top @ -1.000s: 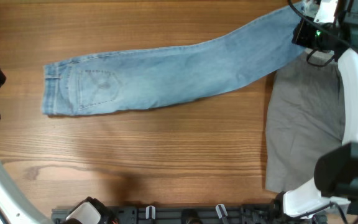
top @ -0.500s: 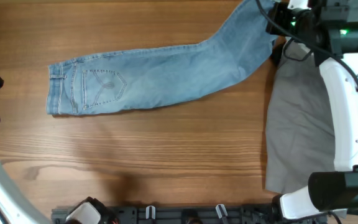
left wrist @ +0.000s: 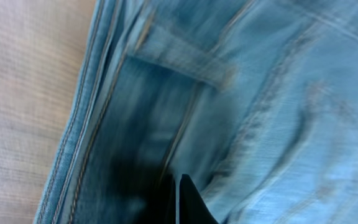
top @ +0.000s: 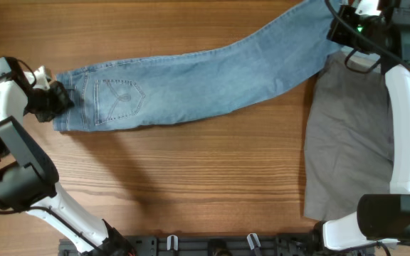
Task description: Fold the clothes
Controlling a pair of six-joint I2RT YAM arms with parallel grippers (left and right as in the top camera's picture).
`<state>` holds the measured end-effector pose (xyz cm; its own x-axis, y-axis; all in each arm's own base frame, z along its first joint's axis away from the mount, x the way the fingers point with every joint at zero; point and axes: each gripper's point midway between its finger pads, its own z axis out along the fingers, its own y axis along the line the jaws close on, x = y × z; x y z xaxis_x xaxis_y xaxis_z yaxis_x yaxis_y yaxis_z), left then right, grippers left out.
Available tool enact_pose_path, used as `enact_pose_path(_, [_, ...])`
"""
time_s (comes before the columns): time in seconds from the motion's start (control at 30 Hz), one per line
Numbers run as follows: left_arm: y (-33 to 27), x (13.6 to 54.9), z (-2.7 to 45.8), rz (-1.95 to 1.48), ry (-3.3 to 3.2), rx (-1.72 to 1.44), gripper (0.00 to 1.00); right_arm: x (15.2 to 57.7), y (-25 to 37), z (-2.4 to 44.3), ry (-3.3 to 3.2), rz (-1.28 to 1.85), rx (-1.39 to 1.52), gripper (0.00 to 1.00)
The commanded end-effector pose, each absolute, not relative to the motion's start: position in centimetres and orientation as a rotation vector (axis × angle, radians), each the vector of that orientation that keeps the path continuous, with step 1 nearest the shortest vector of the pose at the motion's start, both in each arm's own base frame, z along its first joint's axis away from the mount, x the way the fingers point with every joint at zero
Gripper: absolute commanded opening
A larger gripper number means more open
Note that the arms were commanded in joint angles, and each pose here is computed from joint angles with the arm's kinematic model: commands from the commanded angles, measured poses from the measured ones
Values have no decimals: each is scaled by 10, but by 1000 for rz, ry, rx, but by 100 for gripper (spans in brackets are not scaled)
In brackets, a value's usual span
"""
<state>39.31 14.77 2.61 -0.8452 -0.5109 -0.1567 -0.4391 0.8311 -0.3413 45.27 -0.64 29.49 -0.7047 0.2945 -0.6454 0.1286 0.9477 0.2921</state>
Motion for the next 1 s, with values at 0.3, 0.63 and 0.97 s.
enact_pose_path(0.3, [105, 313, -30, -565, 2951, -1160, 4, 460, -97, 359, 2099, 154, 435, 4])
enact_pose_path(0.63, [73, 341, 85, -835, 2691, -886, 17, 460, -59, 392, 2053, 346, 264, 4])
enact_pose_path(0.97, [76, 317, 252, -474, 2310, -586, 45, 440, 194, 392, 2064, 627, -293, 4])
